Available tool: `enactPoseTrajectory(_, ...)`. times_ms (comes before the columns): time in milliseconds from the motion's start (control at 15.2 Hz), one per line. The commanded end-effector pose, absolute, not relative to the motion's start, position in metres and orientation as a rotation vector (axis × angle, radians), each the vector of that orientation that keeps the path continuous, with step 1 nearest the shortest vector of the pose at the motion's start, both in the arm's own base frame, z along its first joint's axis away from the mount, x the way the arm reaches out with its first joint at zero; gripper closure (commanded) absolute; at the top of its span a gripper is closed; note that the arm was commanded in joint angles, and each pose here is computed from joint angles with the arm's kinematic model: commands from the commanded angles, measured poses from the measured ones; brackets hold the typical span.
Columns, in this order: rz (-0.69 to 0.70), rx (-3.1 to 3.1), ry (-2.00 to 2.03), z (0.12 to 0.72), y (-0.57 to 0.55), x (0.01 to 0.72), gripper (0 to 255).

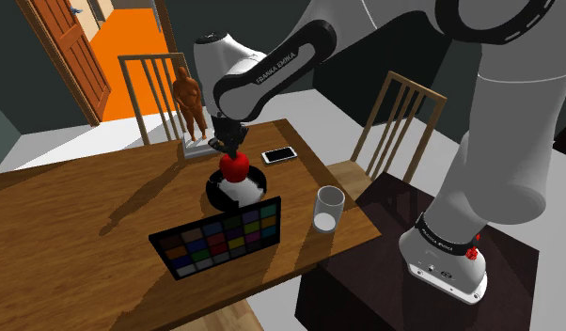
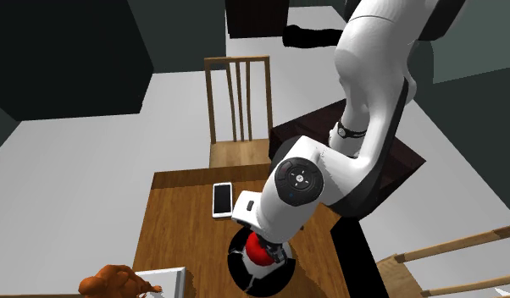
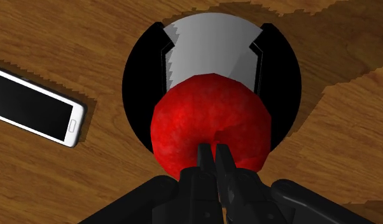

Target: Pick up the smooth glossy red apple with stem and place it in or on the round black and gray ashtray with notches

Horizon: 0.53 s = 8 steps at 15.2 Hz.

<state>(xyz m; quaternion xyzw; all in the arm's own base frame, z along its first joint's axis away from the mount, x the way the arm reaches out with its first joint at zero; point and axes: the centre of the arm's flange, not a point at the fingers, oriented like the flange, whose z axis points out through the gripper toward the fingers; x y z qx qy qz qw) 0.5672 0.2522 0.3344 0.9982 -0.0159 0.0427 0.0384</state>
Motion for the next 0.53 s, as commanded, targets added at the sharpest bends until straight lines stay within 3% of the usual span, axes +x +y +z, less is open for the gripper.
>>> enactPoseTrajectory(0, 0.132, 3.062, -0.049, 0.3320, 0.2523, 0.5678, 255)
enactPoseTrajectory(396, 0.132, 3.062, -0.049, 0.3320, 0.2523, 0.5678, 255)
enactPoseTrajectory(462, 0.132, 3.062, -0.049, 0.3320, 0.2523, 0.5678, 0)
